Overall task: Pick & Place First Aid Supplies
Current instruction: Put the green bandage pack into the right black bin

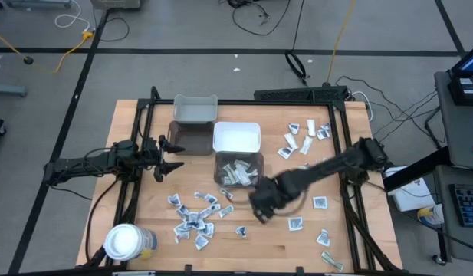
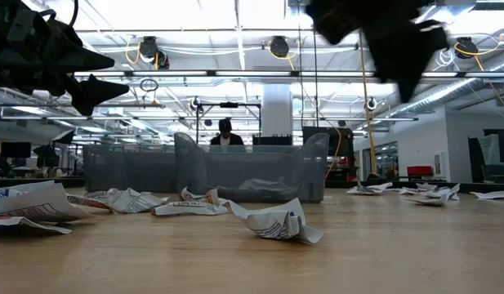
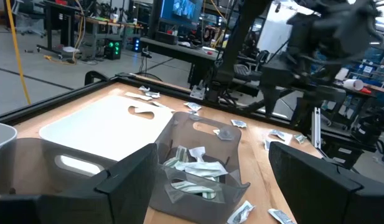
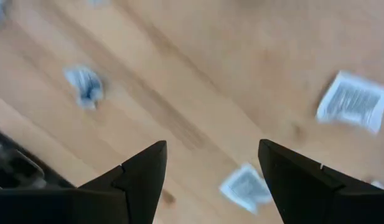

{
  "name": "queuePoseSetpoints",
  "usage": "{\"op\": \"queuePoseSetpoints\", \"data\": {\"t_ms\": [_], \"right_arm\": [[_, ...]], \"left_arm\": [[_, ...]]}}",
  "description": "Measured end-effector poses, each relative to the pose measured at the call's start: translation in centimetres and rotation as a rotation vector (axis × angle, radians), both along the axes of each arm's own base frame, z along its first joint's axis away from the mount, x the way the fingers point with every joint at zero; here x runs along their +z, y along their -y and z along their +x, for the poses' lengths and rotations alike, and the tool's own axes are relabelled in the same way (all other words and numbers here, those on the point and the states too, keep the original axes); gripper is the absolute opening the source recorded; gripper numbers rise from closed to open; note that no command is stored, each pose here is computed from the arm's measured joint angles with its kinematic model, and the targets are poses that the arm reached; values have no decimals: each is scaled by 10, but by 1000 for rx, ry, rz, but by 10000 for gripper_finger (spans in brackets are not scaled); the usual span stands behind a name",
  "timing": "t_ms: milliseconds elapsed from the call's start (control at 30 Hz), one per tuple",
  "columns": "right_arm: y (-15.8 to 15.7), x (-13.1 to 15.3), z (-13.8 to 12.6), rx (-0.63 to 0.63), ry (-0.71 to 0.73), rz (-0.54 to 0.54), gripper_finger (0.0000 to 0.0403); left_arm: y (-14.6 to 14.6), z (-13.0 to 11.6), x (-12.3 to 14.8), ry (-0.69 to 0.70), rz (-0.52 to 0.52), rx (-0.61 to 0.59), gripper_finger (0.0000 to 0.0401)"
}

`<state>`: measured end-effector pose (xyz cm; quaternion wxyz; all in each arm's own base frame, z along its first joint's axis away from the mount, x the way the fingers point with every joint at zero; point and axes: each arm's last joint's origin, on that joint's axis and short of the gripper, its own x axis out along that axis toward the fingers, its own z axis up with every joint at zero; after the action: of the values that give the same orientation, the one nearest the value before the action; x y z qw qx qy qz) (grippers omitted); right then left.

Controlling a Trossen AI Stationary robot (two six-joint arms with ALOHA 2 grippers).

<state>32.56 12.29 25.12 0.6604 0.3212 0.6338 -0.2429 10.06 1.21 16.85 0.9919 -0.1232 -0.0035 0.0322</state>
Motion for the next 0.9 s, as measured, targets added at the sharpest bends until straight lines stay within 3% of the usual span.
{"op": "queuePoseSetpoints", "data": {"t_ms": [500,900], "right_arm": [[-115,-17,-122,155,-89,-36,251],[-160,-16,-179,179,-70,8,251]], "left_arm": [[0,0,0,0,0,0,310],[0,0,0,0,0,0,310]]}}
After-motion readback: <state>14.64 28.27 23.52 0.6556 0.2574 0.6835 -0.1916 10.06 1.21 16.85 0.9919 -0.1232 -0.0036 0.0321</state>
